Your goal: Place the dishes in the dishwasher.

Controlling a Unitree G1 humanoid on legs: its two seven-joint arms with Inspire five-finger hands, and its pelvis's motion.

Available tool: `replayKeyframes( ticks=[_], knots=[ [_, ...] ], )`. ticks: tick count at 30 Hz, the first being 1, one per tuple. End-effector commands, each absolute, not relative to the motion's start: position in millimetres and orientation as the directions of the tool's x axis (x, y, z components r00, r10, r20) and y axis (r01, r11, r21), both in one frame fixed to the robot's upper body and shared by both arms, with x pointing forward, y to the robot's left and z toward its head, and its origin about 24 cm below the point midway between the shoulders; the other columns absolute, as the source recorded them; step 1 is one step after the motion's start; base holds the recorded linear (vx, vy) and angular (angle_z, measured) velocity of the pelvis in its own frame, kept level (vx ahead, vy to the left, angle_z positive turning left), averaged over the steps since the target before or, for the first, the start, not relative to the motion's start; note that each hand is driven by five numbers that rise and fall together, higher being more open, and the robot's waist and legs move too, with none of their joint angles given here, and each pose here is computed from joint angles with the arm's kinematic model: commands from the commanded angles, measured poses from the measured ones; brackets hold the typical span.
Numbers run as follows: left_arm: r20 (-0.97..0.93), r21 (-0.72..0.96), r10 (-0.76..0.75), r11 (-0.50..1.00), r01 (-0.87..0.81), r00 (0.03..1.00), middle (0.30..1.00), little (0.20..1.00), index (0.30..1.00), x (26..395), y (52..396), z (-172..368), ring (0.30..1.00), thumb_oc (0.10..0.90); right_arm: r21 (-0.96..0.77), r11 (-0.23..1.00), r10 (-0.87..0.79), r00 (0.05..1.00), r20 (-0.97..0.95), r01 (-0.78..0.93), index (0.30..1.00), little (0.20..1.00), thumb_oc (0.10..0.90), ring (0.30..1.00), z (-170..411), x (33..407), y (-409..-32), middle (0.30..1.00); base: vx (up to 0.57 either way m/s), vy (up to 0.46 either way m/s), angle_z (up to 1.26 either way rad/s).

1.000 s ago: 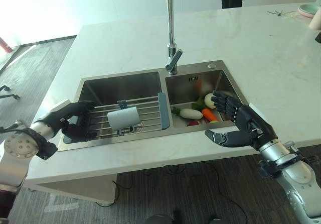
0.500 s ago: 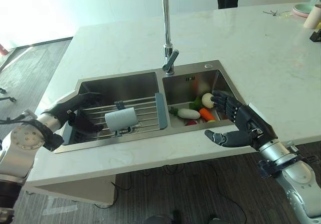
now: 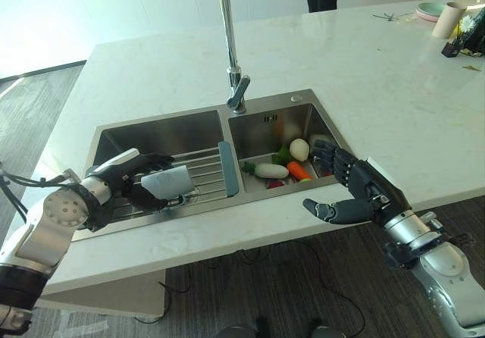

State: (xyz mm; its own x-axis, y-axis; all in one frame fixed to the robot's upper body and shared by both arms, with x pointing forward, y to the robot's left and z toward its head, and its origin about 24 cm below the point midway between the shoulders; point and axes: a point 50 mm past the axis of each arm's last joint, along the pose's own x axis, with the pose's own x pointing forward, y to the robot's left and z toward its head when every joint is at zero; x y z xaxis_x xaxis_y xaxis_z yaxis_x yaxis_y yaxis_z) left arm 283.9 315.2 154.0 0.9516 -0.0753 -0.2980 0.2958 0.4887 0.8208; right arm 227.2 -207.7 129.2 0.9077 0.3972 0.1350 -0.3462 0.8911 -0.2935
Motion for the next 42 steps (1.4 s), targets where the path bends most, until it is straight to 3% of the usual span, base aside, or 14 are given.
replayKeyframes(
  ticks=[1, 42],
  knots=[
    [-0.058, 0.879, -0.062, 0.469, 0.08, 0.996, 0.9, 0.9, 0.9, 300.2, 316.9, 220.5, 0.9, 0.8, -0.389, 0.867, 0.461, 0.799, 0.387, -0.312, 0.9, 0.9, 0.8, 0.9, 183.2, 236.9, -198.4, 0.9, 0.0, 0.0, 0.0],
    [-0.183, 0.875, 0.033, 0.461, 0.147, 0.983, 0.9, 0.9, 0.9, 311.2, 336.4, 188.8, 0.9, 0.8, -0.43, 0.844, 0.486, 0.795, 0.362, -0.32, 0.9, 0.9, 0.8, 0.9, 186.3, 236.9, -202.0, 0.9, 0.01, 0.001, -0.01]
  ],
)
